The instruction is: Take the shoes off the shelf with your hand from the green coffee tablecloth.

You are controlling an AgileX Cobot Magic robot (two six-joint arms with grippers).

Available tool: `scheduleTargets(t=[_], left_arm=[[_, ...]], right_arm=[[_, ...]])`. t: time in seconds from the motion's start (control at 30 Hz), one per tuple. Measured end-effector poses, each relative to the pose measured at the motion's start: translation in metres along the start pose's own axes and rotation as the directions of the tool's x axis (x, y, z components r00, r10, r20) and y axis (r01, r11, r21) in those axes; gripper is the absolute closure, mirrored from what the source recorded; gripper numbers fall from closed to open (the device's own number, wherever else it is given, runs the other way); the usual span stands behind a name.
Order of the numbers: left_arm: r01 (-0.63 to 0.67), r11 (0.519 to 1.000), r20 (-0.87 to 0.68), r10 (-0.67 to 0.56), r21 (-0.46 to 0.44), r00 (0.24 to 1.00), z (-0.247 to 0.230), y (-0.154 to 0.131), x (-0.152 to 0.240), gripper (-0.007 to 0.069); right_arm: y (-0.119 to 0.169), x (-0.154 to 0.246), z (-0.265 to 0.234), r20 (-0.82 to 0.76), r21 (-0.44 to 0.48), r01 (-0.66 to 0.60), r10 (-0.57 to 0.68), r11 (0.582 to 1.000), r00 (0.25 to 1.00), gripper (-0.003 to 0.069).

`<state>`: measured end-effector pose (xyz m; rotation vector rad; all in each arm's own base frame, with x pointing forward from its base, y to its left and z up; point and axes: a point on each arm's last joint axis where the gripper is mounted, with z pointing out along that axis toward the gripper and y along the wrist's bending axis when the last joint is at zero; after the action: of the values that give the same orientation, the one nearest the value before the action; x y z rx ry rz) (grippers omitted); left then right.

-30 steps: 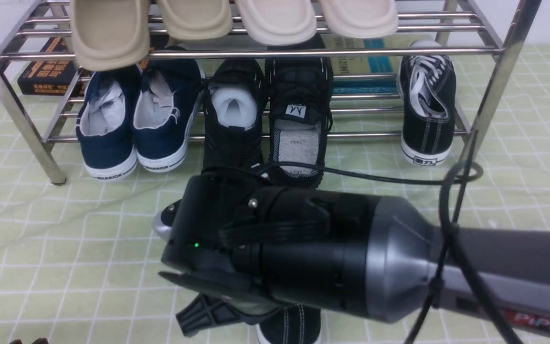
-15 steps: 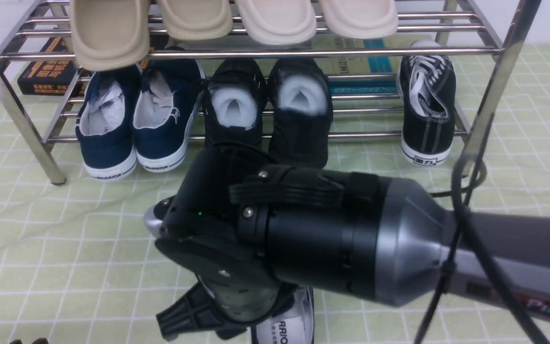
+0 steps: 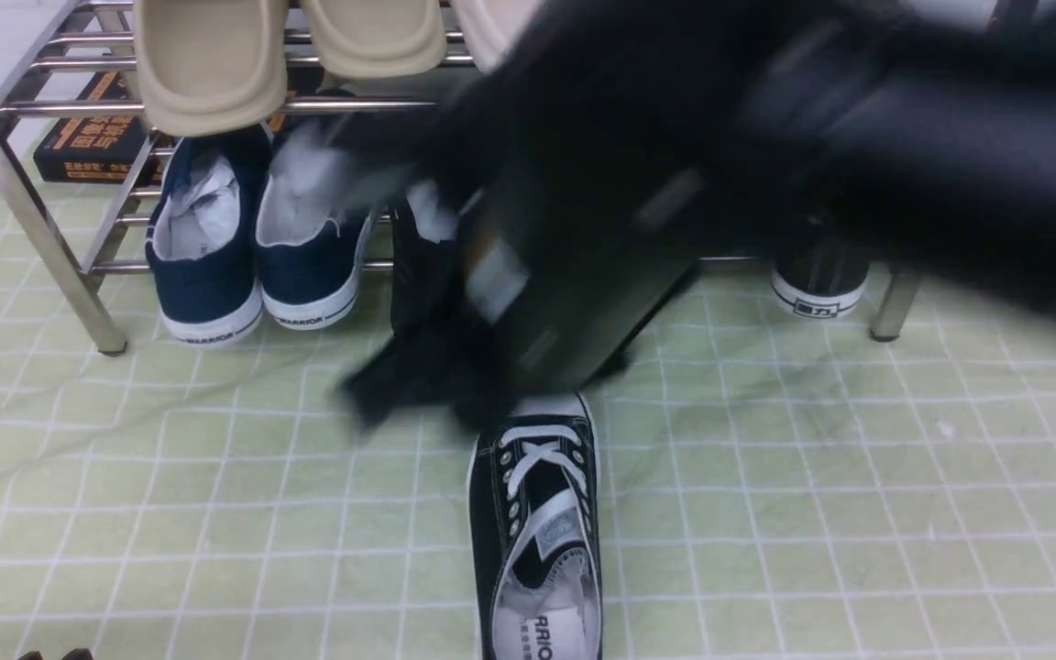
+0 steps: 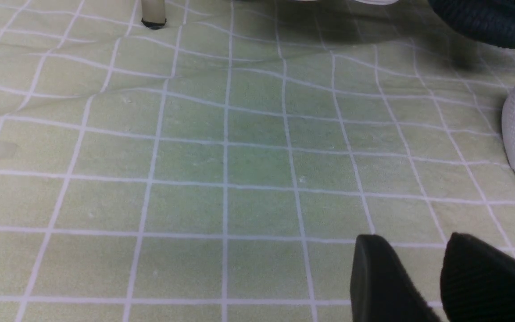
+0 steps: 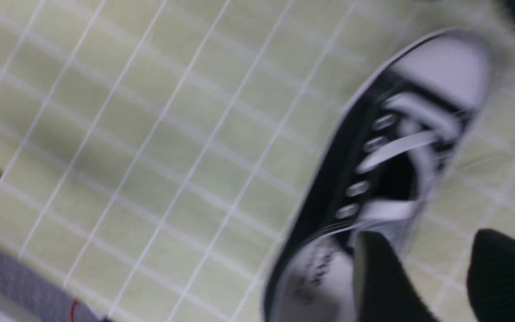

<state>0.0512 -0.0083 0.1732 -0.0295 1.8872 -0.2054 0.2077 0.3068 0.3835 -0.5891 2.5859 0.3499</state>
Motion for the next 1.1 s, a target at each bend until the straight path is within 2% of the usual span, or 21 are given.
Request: scheduleTargets(t=[0.03, 0.17, 0.2, 0.23, 0.43, 0.57, 0.77, 0.93, 0.97, 1.0, 1.1], left_arm=[[0.0, 1.0, 0.0, 0.0, 0.0, 1.0, 0.0, 0.0, 0.0, 0.0384], [0.0, 1.0, 0.0, 0.0, 0.0, 1.0, 0.0, 0.0, 0.0, 0.0384], [0.0, 1.0, 0.0, 0.0, 0.0, 1.0, 0.0, 0.0, 0.0, 0.0384], [0.0, 1.0, 0.0, 0.0, 0.0, 1.0, 0.0, 0.0, 0.0, 0.0384], [0.0, 1.0, 0.0, 0.0, 0.0, 1.0, 0.0, 0.0, 0.0, 0.0384], [0.0, 1.0, 0.0, 0.0, 0.0, 1.0, 0.0, 0.0, 0.0, 0.0384], [0.0, 1.0, 0.0, 0.0, 0.0, 1.0, 0.0, 0.0, 0.0, 0.0384], [0.0, 1.0, 0.0, 0.0, 0.0, 1.0, 0.0, 0.0, 0.0, 0.0384], [0.0, 1.0, 0.0, 0.0, 0.0, 1.0, 0.0, 0.0, 0.0, 0.0384], [0.0, 1.0, 0.0, 0.0, 0.0, 1.0, 0.0, 0.0, 0.0, 0.0384], [0.0, 1.0, 0.0, 0.0, 0.0, 1.0, 0.0, 0.0, 0.0, 0.0384]], right_arm=[[-0.01, -0.004, -0.005, 0.012, 0.007, -0.016, 0.016, 1.0, 1.0, 0.0405], [-0.063, -0.023, -0.026, 0.076, 0.056, -0.112, 0.107, 0.992, 0.991, 0.0602], [-0.065, -0.023, -0.026, 0.077, 0.06, -0.115, 0.11, 0.992, 0.991, 0.0611], [-0.081, -0.029, -0.026, 0.088, 0.088, -0.133, 0.125, 0.987, 0.988, 0.0659], [-0.139, -0.043, -0.015, 0.094, 0.207, -0.185, 0.169, 0.961, 0.981, 0.0671], [-0.18, -0.05, 0.004, 0.076, 0.296, -0.245, 0.233, 0.923, 0.97, 0.0655], [-0.2, -0.053, 0.035, 0.018, 0.354, -0.243, 0.253, 0.903, 0.967, 0.059], [-0.207, -0.054, 0.069, -0.034, 0.398, -0.21, 0.243, 0.893, 0.97, 0.0433], [-0.207, -0.054, 0.069, -0.032, 0.397, -0.21, 0.242, 0.894, 0.97, 0.0426], [-0.208, -0.057, 0.077, -0.022, 0.399, -0.202, 0.229, 0.894, 0.973, 0.038], [-0.212, -0.061, 0.09, 0.007, 0.413, -0.178, 0.193, 0.893, 0.981, 0.0322]])
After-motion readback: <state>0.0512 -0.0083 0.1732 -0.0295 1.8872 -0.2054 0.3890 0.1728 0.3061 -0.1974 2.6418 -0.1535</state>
